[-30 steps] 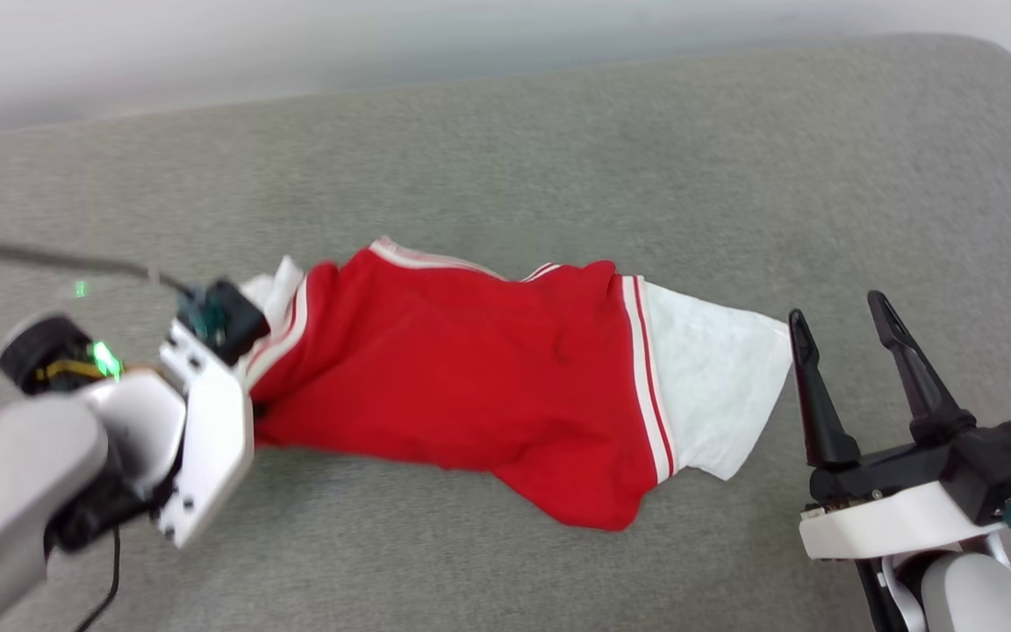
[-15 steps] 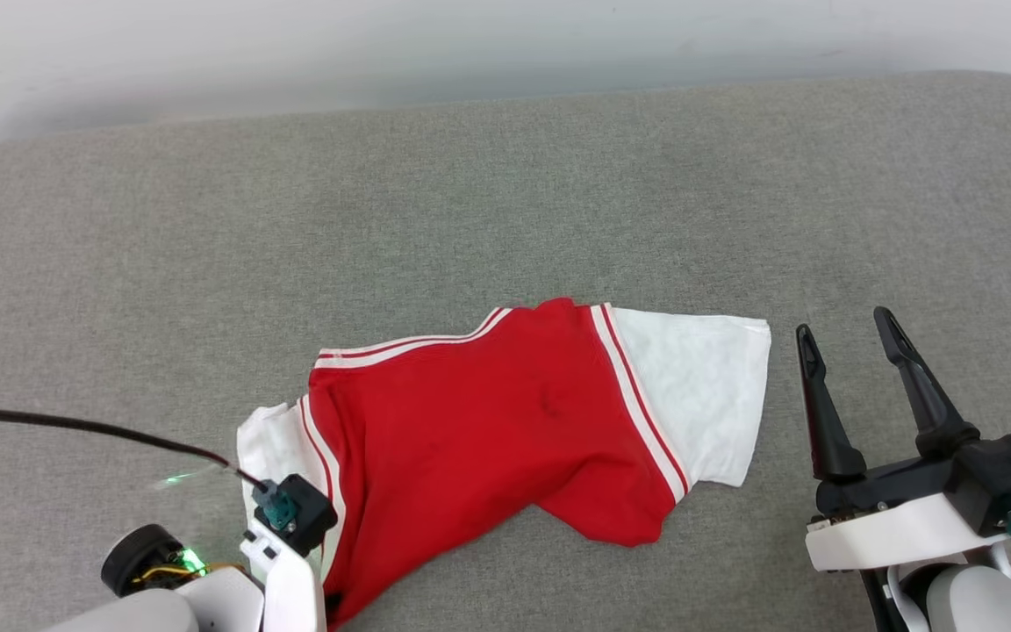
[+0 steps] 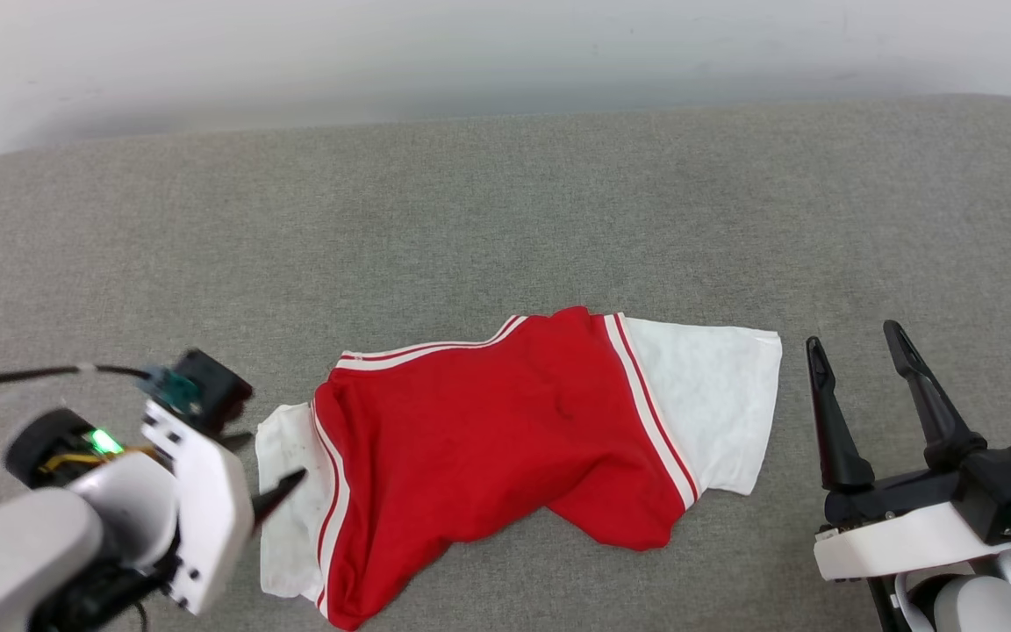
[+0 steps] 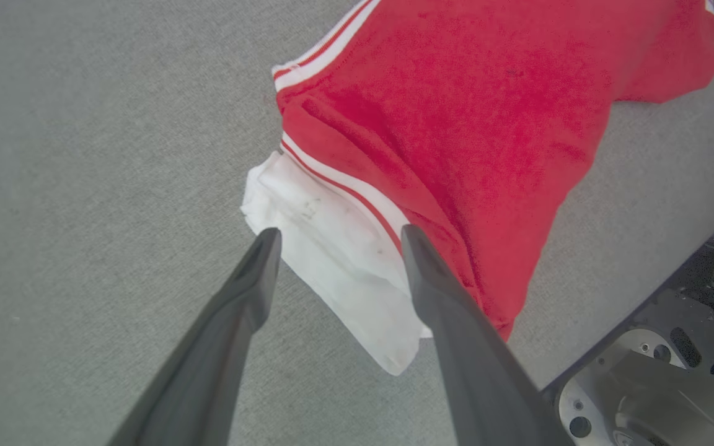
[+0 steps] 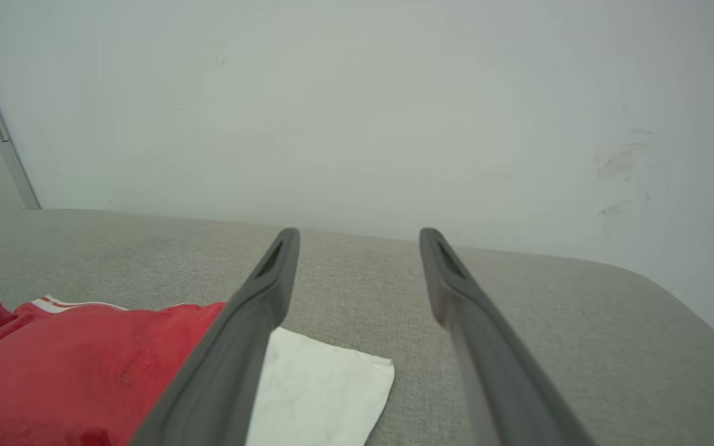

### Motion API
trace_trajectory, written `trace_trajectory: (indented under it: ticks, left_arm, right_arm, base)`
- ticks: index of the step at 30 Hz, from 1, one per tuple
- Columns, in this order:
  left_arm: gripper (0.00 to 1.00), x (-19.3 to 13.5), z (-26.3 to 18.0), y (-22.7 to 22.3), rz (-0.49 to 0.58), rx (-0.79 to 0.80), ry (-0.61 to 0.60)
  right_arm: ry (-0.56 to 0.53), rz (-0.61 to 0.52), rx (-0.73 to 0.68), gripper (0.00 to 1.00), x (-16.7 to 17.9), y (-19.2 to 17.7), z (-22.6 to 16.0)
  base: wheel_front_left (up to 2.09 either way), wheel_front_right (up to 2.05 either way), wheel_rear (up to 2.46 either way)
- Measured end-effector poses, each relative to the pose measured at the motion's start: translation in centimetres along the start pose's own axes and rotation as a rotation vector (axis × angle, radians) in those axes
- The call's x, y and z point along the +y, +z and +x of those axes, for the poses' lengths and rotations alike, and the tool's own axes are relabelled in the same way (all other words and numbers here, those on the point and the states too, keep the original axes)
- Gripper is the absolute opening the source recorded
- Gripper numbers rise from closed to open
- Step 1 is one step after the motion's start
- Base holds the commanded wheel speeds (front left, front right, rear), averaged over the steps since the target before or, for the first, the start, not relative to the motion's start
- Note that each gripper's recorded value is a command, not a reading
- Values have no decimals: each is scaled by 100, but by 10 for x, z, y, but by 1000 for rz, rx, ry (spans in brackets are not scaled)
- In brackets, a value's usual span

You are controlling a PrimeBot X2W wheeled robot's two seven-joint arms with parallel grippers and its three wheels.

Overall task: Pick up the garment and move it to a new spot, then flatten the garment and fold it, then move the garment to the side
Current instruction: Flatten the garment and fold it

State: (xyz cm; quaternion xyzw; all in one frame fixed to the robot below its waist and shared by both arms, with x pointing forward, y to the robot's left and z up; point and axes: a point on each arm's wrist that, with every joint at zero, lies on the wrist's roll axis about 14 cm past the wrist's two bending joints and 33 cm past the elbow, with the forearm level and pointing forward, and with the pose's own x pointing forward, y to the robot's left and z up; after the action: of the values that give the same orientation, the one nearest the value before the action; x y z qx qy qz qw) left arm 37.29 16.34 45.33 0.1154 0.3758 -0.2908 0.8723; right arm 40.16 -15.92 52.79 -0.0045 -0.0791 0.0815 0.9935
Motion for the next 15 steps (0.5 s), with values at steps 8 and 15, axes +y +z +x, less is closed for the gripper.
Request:
trace_trajectory:
  ticks: [8, 15]
  left_arm:
    - [100, 51, -11, 30, -38, -27, 111]
    - [100, 69, 12, 9, -124, 84, 103]
  right_arm:
    - [5, 7, 13, 100, 2, -5, 1]
    - [-18, -1, 32, 100, -8, -13, 5]
  base:
    - [0, 0, 0]
    - [0, 0, 0]
